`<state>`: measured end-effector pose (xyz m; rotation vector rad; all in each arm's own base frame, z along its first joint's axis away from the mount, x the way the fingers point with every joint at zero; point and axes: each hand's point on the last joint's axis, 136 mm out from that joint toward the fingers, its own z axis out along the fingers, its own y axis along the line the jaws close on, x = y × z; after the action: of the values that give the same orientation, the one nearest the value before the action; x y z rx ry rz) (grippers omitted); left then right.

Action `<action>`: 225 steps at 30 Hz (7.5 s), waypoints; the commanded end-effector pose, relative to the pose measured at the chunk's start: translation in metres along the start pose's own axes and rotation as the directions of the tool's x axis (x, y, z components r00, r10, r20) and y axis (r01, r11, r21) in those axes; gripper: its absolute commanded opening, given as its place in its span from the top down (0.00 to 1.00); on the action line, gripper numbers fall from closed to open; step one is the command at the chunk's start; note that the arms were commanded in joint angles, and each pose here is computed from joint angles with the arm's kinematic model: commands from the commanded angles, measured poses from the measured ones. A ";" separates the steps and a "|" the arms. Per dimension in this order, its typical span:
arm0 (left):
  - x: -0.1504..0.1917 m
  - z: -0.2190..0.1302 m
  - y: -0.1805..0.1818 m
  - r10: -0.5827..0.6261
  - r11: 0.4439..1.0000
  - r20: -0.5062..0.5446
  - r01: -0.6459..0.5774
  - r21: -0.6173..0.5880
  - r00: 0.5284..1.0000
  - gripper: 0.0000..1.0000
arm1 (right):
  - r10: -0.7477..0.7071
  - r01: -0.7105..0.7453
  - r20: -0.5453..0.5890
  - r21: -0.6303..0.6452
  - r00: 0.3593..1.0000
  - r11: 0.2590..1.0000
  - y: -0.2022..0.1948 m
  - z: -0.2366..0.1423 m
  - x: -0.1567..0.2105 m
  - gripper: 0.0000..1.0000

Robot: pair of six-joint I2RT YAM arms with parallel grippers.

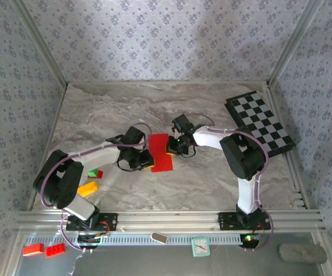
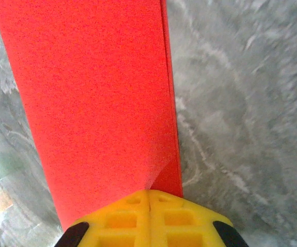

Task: Fold a paper plane with a square sheet of paper (pick it up from the middle)
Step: Move the square sheet of paper to the center of the table, then fold the triangle a second time at the center of the table.

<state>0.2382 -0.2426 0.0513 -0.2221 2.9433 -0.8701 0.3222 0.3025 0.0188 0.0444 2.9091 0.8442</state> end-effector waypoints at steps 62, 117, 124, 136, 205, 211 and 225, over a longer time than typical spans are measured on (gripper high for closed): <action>-0.087 0.067 0.002 -0.336 0.941 0.112 0.329 0.078 0.935 0.65 | 0.132 -0.133 -0.015 -0.049 0.991 0.990 -0.029 -0.030 0.037 0.57; -0.100 0.045 -0.044 -0.240 0.950 0.108 0.211 0.228 0.965 0.62 | 0.272 -0.273 -0.034 -0.211 0.962 0.939 -0.022 -0.047 0.034 0.99; -0.121 0.029 -0.061 -0.189 0.946 0.158 0.136 0.295 0.969 0.55 | 0.250 -0.258 -0.071 -0.167 0.966 0.951 -0.029 -0.053 0.048 1.00; -0.110 0.058 -0.032 -0.221 0.960 0.088 0.200 0.198 0.971 0.62 | 0.191 -0.198 -0.051 -0.253 0.980 0.947 -0.005 -0.060 0.037 1.00; -0.096 0.069 -0.020 -0.211 0.973 0.051 0.205 0.105 0.976 0.77 | 0.114 -0.119 -0.039 -0.176 0.993 0.977 0.020 0.005 0.005 1.00; -0.095 0.069 -0.020 -0.209 0.973 0.049 0.203 0.105 0.977 0.77 | 0.115 -0.120 -0.041 -0.169 0.993 0.978 0.018 0.007 0.006 1.00; -0.096 0.065 -0.022 -0.205 0.974 0.063 0.198 0.107 0.977 0.77 | 0.135 -0.141 -0.049 -0.134 0.990 0.981 0.008 0.011 0.009 1.00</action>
<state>0.3559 -0.2869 0.0266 -0.5252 2.7617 -1.0931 0.3170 0.3213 0.0241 0.2094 2.8585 1.1322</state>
